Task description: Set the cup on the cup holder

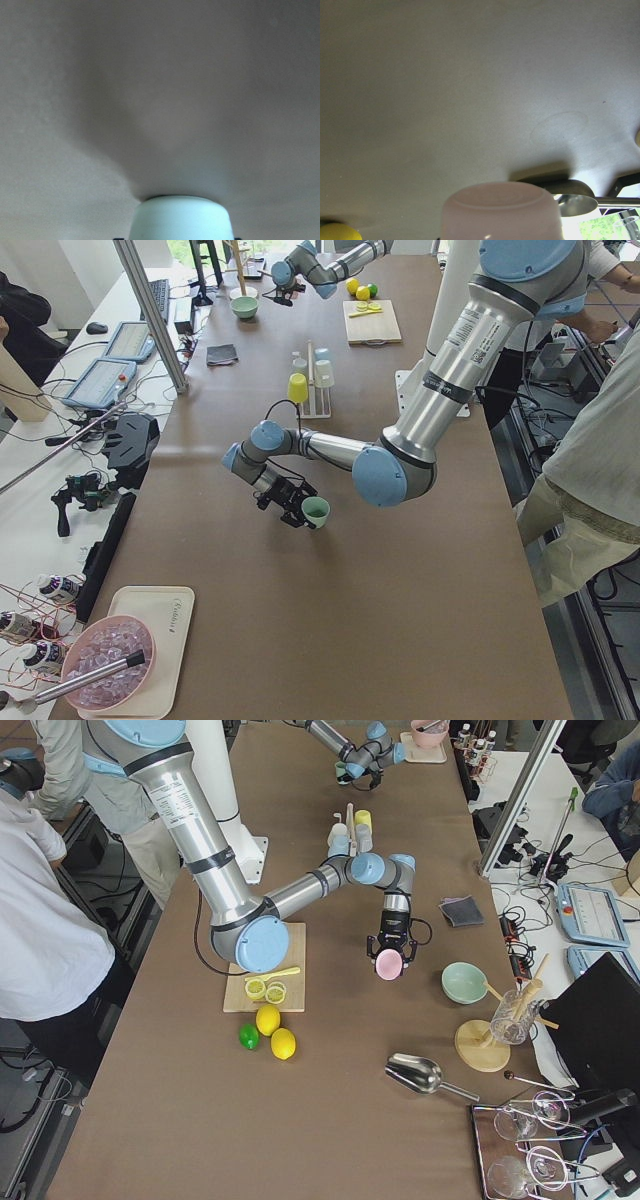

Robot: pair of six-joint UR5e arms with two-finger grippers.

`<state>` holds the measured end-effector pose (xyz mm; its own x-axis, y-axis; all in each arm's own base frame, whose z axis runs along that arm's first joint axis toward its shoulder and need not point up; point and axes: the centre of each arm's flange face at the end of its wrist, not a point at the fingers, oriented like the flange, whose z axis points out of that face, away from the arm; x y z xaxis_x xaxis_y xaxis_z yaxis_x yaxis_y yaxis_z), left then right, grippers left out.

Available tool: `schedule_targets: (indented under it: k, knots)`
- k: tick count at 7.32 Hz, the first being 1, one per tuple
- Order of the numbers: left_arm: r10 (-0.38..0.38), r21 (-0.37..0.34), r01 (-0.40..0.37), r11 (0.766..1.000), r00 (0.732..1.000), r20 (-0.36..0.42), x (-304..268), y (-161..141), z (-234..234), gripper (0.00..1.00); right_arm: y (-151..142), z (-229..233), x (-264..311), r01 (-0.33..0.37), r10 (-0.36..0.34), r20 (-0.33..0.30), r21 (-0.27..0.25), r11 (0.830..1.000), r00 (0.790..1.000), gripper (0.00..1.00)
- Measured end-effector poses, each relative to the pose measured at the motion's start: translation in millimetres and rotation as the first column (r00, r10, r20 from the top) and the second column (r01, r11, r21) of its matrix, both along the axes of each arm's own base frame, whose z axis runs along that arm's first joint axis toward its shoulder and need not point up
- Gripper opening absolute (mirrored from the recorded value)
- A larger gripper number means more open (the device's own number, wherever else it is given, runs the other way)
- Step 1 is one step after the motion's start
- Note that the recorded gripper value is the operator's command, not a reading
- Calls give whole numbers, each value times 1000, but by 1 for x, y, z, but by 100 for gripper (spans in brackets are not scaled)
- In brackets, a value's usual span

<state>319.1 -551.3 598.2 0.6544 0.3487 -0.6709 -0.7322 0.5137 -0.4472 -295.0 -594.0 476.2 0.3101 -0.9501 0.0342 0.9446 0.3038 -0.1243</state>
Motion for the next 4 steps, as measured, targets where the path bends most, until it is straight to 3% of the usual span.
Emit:
schedule_targets:
  k: [2,3,4]
  knots:
    - [22,-17,-22,1000,999,-29,-24,-2,-23,0,-15,-19,36,-174,175,54,-24,985,983,0]
    - [9,-11,-9,1000,999,-32,-39,-6,-40,0,-20,-30,51,-284,286,87,-40,958,954,0]
    - [-14,11,15,1000,999,-36,-61,-13,-59,0,-22,-40,62,-403,407,118,-62,913,906,0]
